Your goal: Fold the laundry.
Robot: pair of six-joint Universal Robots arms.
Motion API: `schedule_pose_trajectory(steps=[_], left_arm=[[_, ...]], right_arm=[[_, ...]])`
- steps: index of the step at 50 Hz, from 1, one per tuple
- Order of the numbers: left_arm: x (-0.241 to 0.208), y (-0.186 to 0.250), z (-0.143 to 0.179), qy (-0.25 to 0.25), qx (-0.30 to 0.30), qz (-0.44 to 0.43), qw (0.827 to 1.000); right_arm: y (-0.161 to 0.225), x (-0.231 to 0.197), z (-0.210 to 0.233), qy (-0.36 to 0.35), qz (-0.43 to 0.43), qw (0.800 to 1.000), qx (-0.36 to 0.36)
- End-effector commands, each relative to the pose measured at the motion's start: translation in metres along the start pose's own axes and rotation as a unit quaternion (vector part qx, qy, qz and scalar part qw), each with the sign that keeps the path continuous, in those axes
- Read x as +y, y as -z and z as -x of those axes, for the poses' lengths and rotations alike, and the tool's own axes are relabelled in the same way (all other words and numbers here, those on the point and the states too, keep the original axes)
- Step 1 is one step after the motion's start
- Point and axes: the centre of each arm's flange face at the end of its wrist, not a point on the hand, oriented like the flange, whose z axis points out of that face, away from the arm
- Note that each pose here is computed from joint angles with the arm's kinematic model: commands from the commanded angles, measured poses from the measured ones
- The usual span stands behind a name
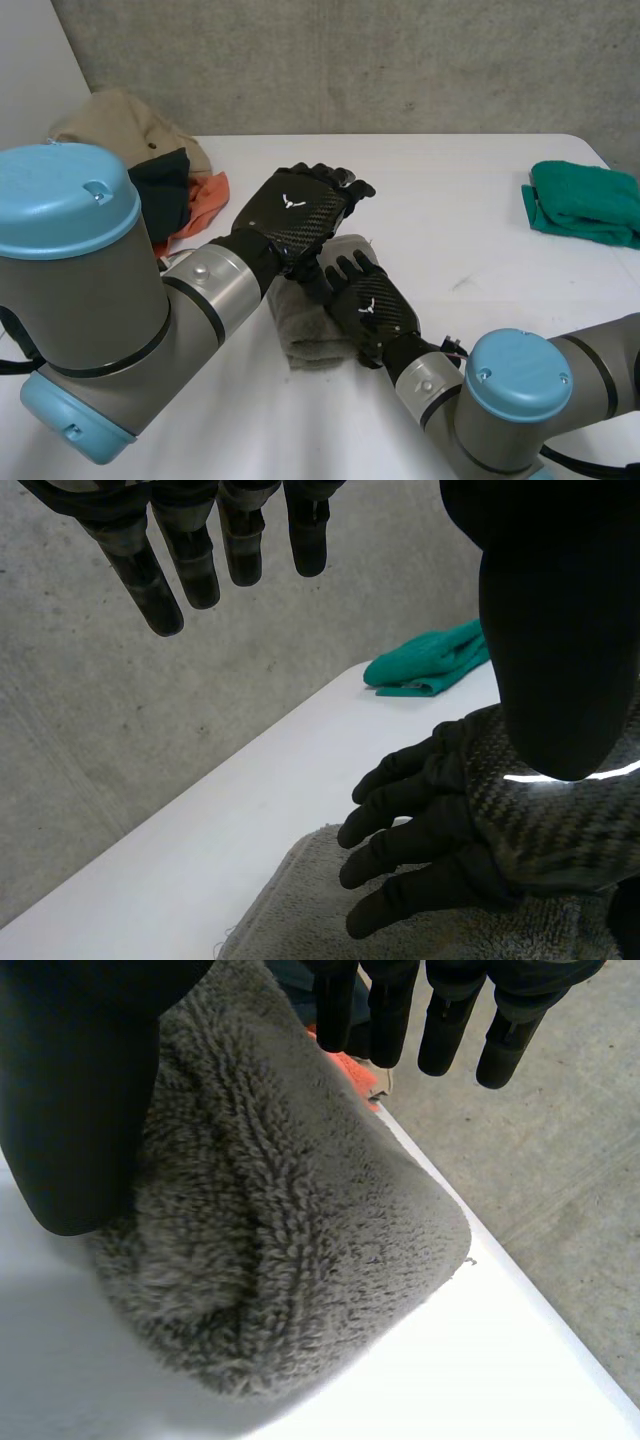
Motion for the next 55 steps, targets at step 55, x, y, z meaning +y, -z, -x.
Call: schedule_pose_trajectory(steps=[55], left_arm=[[-0.003,-0.002,0.018,0.002,-0.023,-0.005,1.0]], right_arm=[[-0.029,-0.003,-0.035,-0.013,0.018,0.999,-0.034]])
